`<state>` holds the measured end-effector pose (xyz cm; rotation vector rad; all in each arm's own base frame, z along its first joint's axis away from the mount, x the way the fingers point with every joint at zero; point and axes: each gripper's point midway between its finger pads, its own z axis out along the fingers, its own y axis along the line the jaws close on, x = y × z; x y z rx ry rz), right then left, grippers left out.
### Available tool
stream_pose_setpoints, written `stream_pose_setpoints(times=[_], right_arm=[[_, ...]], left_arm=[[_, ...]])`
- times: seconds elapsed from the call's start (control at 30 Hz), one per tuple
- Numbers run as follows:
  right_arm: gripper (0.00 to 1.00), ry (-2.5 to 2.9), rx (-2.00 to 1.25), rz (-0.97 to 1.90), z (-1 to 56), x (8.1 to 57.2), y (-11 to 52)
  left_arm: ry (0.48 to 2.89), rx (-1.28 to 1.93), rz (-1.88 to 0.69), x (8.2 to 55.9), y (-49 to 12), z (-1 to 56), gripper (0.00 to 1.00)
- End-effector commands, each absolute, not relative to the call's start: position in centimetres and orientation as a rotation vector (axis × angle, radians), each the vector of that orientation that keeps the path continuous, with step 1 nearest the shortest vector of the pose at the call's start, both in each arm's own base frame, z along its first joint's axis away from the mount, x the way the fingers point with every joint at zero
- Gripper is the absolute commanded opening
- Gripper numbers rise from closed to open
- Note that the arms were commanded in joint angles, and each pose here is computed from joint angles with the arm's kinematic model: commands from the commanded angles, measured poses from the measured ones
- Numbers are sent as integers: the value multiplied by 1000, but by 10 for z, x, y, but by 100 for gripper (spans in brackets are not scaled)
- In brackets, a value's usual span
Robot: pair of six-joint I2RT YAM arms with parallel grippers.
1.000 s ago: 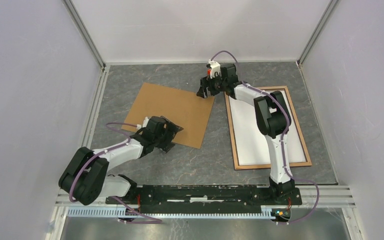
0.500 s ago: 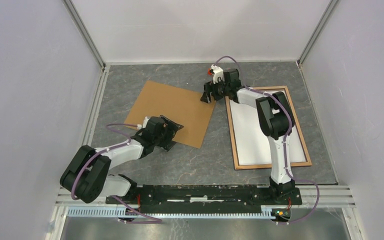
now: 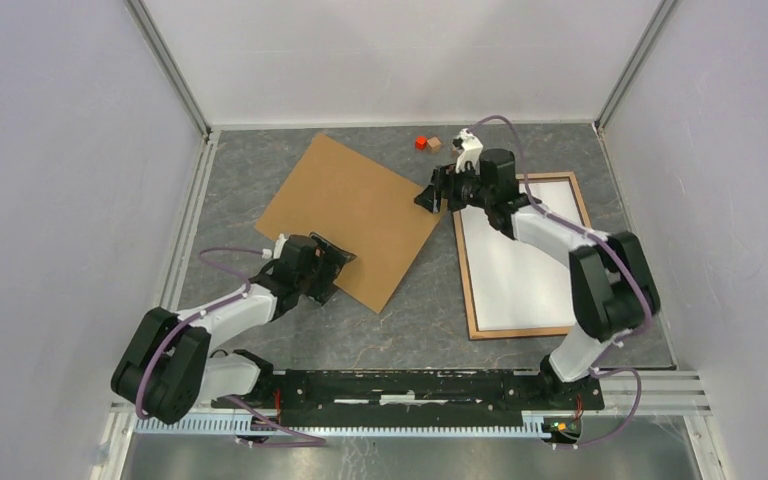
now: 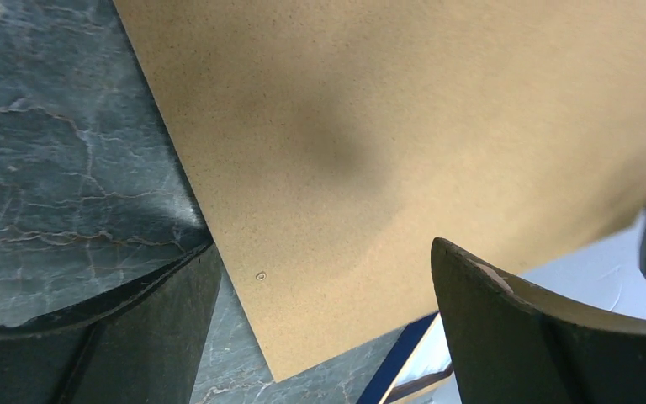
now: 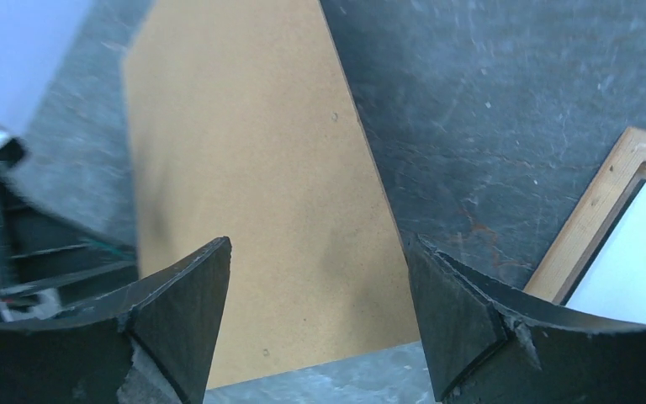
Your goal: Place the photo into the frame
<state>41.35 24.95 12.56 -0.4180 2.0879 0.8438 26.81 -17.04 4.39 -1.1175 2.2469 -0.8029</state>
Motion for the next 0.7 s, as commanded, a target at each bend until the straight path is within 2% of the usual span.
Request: stream_pose_setpoints(times=[0.0,0.13,0.37,0.67], right_arm=[[80,2045,-364,1159,168,343,287],[79,1986,-304,1261,186,313,285],[79,1928,-358,1251,231,277,302],[80,1885,-408,1257,258,218,316]], left_arm=[[2304,-1011,-909,274,-195,51,100],[2377,-982,-937,273,-208,42,100],[2406,-1006,-996,268,-224,31,99],[2403,-1005,-944,256,-212,27,99]])
